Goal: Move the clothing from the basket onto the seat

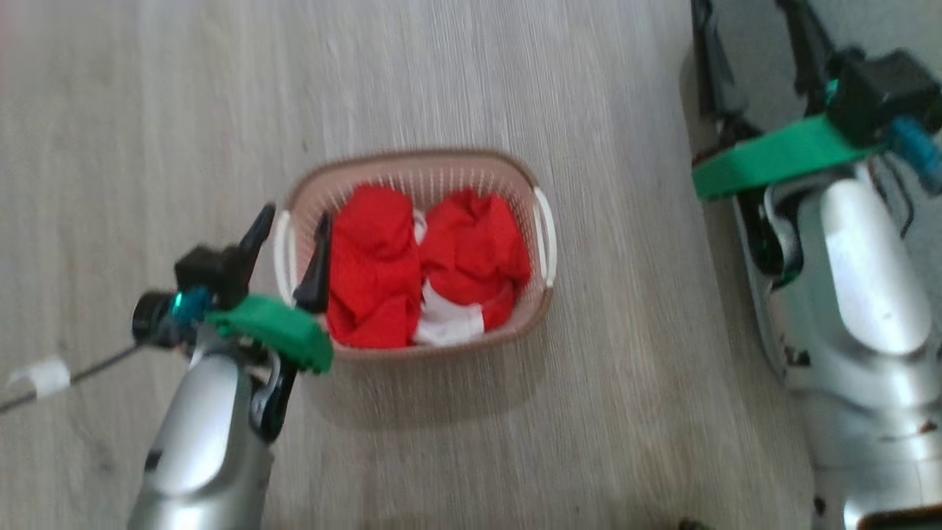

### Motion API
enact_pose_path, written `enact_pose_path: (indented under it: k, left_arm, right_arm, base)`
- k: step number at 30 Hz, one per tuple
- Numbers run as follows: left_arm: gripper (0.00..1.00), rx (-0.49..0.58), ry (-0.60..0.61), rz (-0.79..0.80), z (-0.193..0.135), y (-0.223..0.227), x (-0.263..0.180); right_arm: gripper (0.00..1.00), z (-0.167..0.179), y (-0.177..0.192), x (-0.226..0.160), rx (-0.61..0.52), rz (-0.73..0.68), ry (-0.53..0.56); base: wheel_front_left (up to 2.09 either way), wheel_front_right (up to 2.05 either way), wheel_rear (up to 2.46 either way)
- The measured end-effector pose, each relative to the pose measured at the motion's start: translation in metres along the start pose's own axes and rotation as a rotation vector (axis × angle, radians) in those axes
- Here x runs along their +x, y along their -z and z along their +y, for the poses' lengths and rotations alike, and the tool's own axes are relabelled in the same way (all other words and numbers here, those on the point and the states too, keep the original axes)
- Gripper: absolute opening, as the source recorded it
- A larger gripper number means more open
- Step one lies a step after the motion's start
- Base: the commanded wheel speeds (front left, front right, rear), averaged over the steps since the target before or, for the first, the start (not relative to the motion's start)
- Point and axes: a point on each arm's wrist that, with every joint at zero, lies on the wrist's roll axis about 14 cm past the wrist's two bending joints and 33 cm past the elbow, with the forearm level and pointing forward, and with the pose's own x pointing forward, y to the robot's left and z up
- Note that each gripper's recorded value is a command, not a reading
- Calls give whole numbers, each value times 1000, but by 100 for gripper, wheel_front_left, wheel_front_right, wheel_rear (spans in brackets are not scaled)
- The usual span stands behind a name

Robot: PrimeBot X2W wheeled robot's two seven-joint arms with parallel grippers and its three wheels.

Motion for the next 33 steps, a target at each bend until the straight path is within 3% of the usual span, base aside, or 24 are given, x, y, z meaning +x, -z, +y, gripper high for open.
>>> enact_pose_path:
  k: [6,18,24,33]
  left_arm:
    - [100,-27,118,113,-29,49,51]
    - [100,-63,208,485,-43,193,70]
    - [100,-39,251,666,-49,250,80]
    - [100,32,263,788,-48,292,98]
  right_arm:
    - [100,-7,36,27,-31,30,-12]
    - [100,-10,101,52,-52,98,-57]
    - [100,-23,133,42,-39,165,-41]
    - [100,-48,165,25,-37,239,15]
  base:
    - [0,0,0]
    - [0,0,0]
    - [0,0,0]
    - [0,0,0]
